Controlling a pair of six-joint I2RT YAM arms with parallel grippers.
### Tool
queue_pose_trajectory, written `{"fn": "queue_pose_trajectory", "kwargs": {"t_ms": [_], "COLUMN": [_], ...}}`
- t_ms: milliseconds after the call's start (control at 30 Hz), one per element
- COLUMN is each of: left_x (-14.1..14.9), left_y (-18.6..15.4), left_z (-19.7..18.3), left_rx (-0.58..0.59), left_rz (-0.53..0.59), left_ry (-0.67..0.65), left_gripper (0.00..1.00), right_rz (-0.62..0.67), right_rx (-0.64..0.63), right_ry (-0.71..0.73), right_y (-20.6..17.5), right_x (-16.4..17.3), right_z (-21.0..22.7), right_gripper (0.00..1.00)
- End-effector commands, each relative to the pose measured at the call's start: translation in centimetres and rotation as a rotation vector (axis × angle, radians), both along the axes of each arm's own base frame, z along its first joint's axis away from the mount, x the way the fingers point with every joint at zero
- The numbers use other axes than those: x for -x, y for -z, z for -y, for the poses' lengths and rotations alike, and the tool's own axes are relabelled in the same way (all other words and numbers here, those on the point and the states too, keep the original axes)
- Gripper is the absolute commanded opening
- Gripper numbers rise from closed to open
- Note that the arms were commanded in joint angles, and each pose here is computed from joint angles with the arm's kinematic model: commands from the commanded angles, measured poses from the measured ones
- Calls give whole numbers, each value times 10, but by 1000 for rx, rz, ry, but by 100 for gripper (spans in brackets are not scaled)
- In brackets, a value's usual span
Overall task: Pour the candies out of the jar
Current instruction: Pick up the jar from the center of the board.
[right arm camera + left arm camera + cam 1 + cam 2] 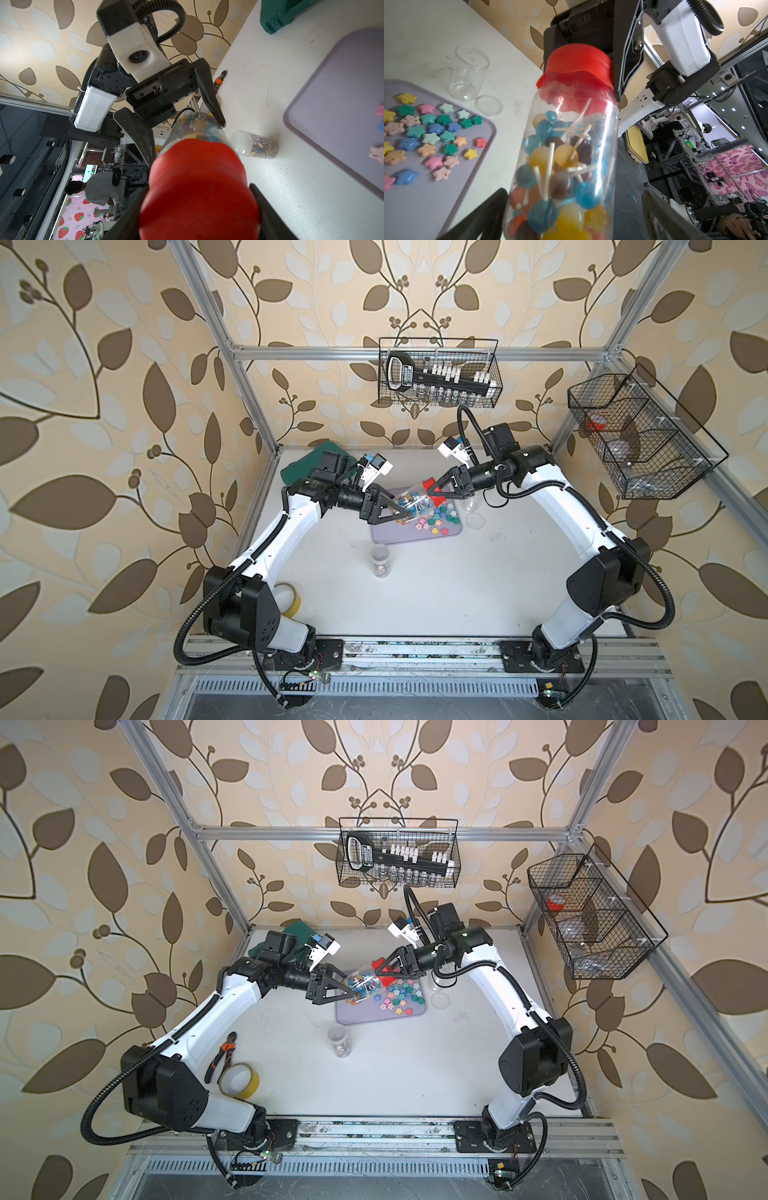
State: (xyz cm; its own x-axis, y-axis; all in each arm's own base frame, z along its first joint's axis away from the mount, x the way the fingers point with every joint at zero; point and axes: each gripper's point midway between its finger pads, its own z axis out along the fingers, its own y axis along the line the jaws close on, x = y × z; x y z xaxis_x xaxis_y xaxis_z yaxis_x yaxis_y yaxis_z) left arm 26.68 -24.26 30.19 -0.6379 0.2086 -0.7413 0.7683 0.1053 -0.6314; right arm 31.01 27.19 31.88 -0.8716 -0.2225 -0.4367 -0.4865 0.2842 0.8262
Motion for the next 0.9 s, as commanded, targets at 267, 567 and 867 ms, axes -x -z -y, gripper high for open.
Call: {"fn": "queue_pose_trajectory", "kwargs": {"t_ms": [267,567,867], "left_x": [14,13,2], "left_y": [-28,-29,-20], "left_z": [4,4,3], "left_rx": [90,90,31], "left_rz": [45,42,48], "left_ry": [86,84,22], "left_gripper": [90,72,72], "right_rz": [56,52,50], "right_rx": [-70,-77,-70], "right_ry": [-19,-20,-16], "right_y": [-16,-16,-13], "right_x": [-2,-1,0], "right_z": [-3,-3,-2], "right_gripper": [40,40,62]}}
